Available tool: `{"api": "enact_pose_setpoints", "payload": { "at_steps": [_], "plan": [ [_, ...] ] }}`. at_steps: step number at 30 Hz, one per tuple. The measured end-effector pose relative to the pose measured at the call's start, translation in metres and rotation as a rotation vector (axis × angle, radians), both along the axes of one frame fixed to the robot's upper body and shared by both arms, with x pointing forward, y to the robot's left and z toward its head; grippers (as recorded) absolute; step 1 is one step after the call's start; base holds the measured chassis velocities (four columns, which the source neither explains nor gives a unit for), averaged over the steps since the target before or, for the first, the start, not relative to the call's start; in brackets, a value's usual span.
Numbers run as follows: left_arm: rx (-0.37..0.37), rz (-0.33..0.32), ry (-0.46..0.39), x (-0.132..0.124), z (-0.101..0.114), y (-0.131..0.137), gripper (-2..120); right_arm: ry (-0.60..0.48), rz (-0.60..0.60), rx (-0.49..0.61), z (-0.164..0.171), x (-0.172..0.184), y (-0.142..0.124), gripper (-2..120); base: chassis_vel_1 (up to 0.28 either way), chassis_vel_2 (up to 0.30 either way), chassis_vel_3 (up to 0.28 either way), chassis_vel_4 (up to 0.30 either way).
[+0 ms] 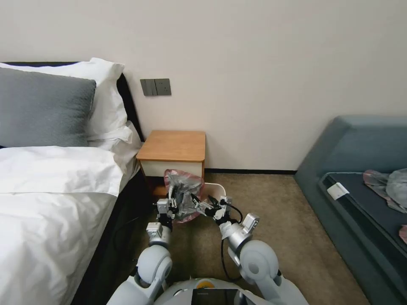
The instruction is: Pick up the garbage bag from the table and place it over the trash can.
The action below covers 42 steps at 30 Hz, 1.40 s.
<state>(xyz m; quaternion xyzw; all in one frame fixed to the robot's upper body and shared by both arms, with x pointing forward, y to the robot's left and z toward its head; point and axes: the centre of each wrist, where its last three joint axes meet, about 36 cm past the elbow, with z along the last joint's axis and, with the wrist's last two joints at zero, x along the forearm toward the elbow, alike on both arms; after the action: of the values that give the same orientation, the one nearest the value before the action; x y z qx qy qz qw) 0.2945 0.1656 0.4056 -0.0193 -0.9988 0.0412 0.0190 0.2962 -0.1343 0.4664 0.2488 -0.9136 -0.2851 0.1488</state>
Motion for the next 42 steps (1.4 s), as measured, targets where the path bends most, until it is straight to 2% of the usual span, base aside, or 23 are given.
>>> {"api": "enact_pose_setpoints", "payload": {
  "at_steps": [10, 29, 32, 33, 36, 38, 40, 42],
  "plan": [
    [0.043, -0.023, -0.069, -0.007, 0.0, 0.003, 7, -0.052, -0.013, -0.038, -0.004, 0.02, 0.008, 100, 0.0, 0.0, 0.0, 0.0],
    [0.075, -0.049, -0.134, -0.013, 0.004, 0.008, 7, -0.048, -0.014, -0.051, -0.007, 0.039, 0.014, 100, 0.0, 0.0, 0.0, 0.0],
    [0.081, -0.053, -0.142, -0.013, 0.003, 0.008, 7, -0.052, -0.01, -0.048, -0.008, 0.04, 0.015, 90, 0.0, 0.0, 0.0, 0.0],
    [0.081, -0.053, -0.142, -0.013, 0.003, 0.008, 7, -0.052, -0.01, -0.048, -0.008, 0.04, 0.015, 90, 0.0, 0.0, 0.0, 0.0],
    [0.082, -0.053, -0.144, -0.013, 0.004, 0.008, 7, -0.058, -0.003, -0.042, -0.008, 0.041, 0.016, 75, 0.0, 0.0, 0.0, 0.0],
    [0.082, -0.053, -0.145, -0.012, 0.004, 0.008, 7, -0.06, -0.001, -0.041, -0.008, 0.041, 0.016, 71, 0.0, 0.0, 0.0, 0.0],
    [0.082, -0.053, -0.144, -0.012, 0.003, 0.009, 7, -0.064, 0.002, -0.04, -0.008, 0.041, 0.016, 60, 0.0, 0.0, 0.0, 0.0],
    [0.082, -0.053, -0.144, -0.012, 0.003, 0.009, 7, -0.064, 0.002, -0.04, -0.008, 0.041, 0.016, 59, 0.0, 0.0, 0.0, 0.0]
  ]
}}
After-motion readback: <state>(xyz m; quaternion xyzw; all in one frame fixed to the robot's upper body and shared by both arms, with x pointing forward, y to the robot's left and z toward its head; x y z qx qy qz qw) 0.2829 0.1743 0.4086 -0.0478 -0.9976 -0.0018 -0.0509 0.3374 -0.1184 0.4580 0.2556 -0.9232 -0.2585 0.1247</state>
